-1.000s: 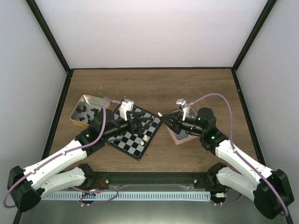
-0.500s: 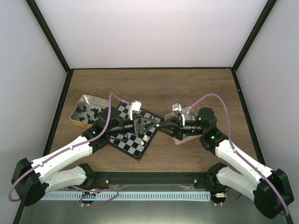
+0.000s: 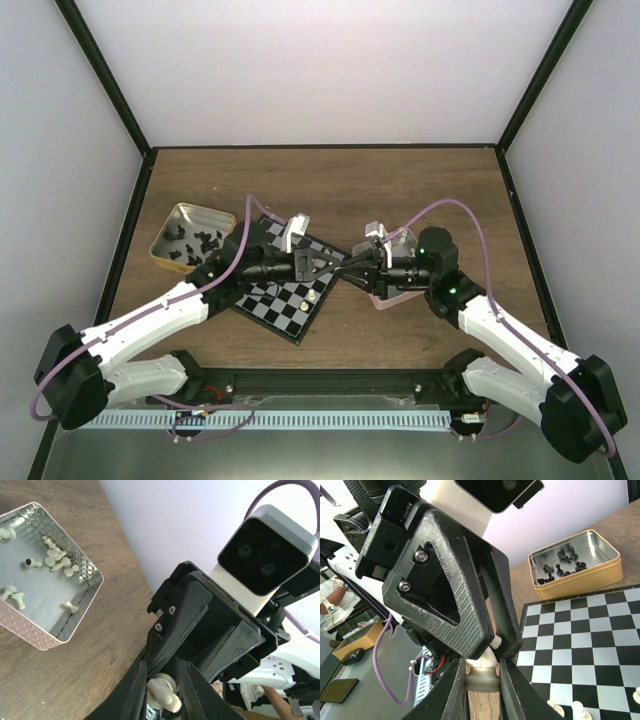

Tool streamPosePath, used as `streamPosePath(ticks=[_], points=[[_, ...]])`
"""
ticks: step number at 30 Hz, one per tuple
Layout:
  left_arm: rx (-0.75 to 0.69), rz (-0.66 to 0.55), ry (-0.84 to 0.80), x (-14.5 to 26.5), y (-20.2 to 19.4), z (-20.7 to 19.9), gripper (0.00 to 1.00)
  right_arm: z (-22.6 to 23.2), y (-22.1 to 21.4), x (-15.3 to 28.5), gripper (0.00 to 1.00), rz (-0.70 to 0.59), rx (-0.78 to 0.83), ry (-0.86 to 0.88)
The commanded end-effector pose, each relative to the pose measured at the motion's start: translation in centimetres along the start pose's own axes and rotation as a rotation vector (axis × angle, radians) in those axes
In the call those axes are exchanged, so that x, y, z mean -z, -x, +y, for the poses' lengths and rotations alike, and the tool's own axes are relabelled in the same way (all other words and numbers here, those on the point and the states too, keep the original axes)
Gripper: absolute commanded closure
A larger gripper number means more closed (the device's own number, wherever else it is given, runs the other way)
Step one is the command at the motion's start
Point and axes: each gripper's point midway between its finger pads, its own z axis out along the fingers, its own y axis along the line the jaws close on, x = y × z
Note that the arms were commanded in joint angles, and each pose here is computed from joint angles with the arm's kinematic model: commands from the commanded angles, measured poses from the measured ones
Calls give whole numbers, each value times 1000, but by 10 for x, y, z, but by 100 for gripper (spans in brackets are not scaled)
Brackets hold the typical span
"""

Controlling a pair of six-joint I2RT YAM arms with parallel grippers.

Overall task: Set up the chess pieces on the board
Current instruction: Place the chess piece on the chessboard.

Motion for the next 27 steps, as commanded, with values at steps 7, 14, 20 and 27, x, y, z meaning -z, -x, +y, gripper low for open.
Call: streamPosePath(ticks=[7,14,20,27], points=[[1,21,-5,-1,1,-5,96,-1,16,-2,63,-20,41,-34],[-97,-49,196,22,4,24,96,6,18,6,28,-44,60,-52],[-159,-92,432,48,-2,69,96,-13,22,11,26,-92,18,-172],[-149,-57,743,77,-39,139,96,-45,18,13,27,-108,-59,-313]])
